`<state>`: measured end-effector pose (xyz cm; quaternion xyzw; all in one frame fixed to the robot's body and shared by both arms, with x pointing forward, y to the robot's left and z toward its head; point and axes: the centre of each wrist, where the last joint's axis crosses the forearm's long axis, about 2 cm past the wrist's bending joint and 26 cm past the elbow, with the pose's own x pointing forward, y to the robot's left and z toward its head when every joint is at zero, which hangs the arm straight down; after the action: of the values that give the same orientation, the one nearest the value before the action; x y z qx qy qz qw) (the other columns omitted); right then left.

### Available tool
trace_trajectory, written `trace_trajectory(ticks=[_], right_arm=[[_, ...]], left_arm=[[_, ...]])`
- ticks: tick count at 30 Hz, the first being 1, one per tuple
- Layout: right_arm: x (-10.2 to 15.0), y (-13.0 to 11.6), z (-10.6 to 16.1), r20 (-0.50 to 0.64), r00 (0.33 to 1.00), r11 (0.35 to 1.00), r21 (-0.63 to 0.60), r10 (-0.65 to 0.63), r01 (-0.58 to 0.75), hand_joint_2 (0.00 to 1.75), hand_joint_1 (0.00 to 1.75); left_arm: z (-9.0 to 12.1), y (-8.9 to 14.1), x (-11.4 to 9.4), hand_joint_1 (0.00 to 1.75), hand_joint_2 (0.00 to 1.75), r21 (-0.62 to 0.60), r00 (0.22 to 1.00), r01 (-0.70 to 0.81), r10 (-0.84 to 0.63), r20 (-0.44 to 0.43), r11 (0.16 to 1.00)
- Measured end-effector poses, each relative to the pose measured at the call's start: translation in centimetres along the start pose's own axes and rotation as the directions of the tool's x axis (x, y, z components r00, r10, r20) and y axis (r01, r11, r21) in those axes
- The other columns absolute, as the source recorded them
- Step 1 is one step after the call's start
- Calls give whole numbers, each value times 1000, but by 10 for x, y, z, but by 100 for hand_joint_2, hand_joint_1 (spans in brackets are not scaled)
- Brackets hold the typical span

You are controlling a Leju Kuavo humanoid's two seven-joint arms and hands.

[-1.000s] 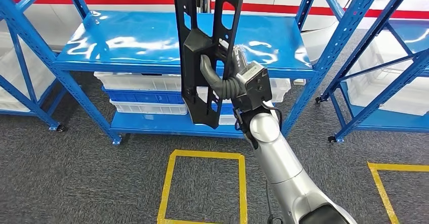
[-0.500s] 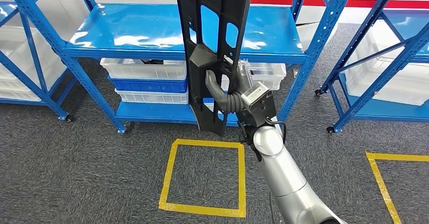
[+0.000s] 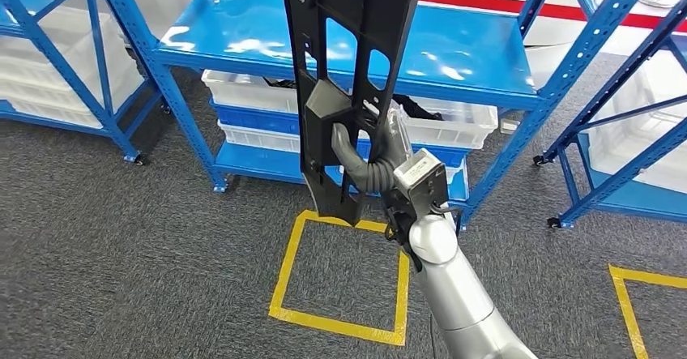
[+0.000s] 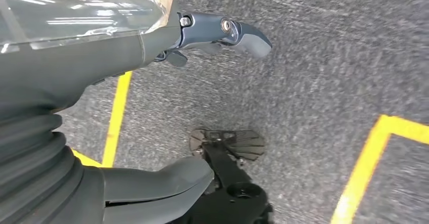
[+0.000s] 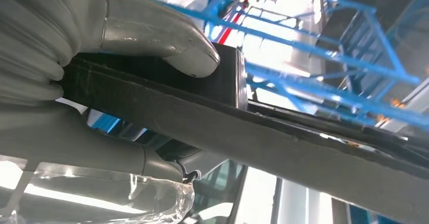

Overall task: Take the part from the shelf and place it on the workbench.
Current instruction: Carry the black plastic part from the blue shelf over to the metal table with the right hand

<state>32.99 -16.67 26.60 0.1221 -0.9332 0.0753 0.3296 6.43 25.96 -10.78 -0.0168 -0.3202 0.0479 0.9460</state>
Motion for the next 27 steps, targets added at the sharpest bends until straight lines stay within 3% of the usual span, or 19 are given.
trace_trajectory(ticks=[14,20,27], right_arm=[[1,-15,3,1,1000,1000,-27,6,-6,175,175],[-2,-16,11,-16,1000,999,-40,0,-1,175,175],[-2,-15,12,-16,1000,999,-46,-4,3,175,175]], left_arm=[[2,5,-3,0,175,54,1000,10,-9,-21,999],[3,10,-4,0,175,197,995,97,-102,15,976],[1,12,-1,0,175,216,993,110,-118,26,970]])
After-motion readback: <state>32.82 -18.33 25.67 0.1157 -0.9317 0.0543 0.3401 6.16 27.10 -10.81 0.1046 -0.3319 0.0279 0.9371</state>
